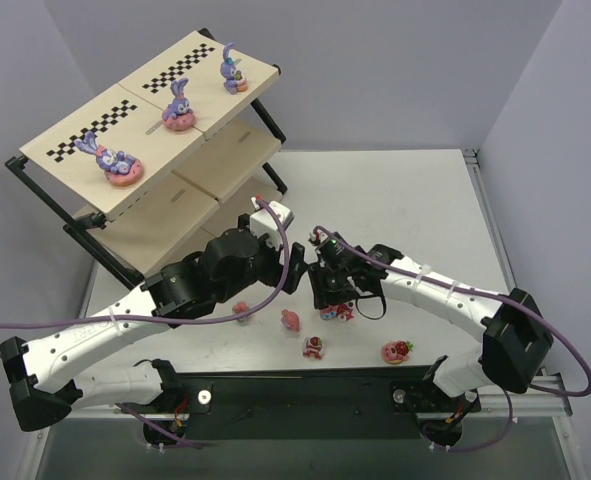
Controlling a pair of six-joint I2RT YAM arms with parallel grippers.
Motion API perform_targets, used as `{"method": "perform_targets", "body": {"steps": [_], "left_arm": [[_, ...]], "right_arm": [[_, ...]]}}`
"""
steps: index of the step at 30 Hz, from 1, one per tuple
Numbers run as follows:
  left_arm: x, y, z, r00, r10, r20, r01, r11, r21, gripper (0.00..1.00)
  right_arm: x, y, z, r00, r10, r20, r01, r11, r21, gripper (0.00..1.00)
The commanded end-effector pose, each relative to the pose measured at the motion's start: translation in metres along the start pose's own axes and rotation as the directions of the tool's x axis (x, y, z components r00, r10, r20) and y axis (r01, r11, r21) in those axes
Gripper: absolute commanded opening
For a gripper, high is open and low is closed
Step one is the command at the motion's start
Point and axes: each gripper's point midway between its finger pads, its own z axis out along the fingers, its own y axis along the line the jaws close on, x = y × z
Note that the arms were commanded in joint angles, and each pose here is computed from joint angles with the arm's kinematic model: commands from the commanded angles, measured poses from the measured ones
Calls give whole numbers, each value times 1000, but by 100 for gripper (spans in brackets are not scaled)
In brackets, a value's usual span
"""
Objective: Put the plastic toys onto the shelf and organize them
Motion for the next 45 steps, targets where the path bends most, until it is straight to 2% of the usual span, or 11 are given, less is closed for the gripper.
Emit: {"method": "perform_targets", "body": {"steps": [1, 13, 16, 17, 20, 25, 32, 41, 45], "left_arm": [[-11, 0, -4, 998, -44, 44, 44, 999, 2, 97], [-5, -1, -7, 997, -69, 29, 69, 998, 16, 97], [-3, -1, -7, 997, -69, 23, 69, 998, 17, 97], [-3, -2, -7, 997, -69, 23, 69, 998, 17, 97], [-2, -3, -7, 998, -68, 19, 67, 997, 23, 97], [7, -8, -2, 998, -57, -12, 57, 997, 50, 97], [31, -28, 8, 998, -20, -54, 29, 985, 169, 97], [55, -54, 28, 994, 89, -65, -63, 944, 325, 97], [50, -62, 39, 994, 105, -31, -87, 930, 356, 97]], "right_arm": [[7, -6, 11, 999, -35, -20, 36, 997, 66, 35], [17, -23, 25, 999, -29, -44, 37, 983, 182, 29], [18, -23, 25, 998, -29, -48, 38, 982, 187, 19], [19, -23, 25, 998, -30, -54, 40, 982, 185, 11], [18, -21, 23, 998, -33, -51, 42, 982, 186, 0], [3, -17, 11, 1000, -27, -8, 29, 982, 189, 0], [-36, -5, -37, 996, 35, 78, -44, 992, 115, 0], [-44, 8, -89, 991, 116, 62, -111, 991, -75, 0], [-43, 20, -110, 990, 135, 41, -127, 979, -158, 0]]}}
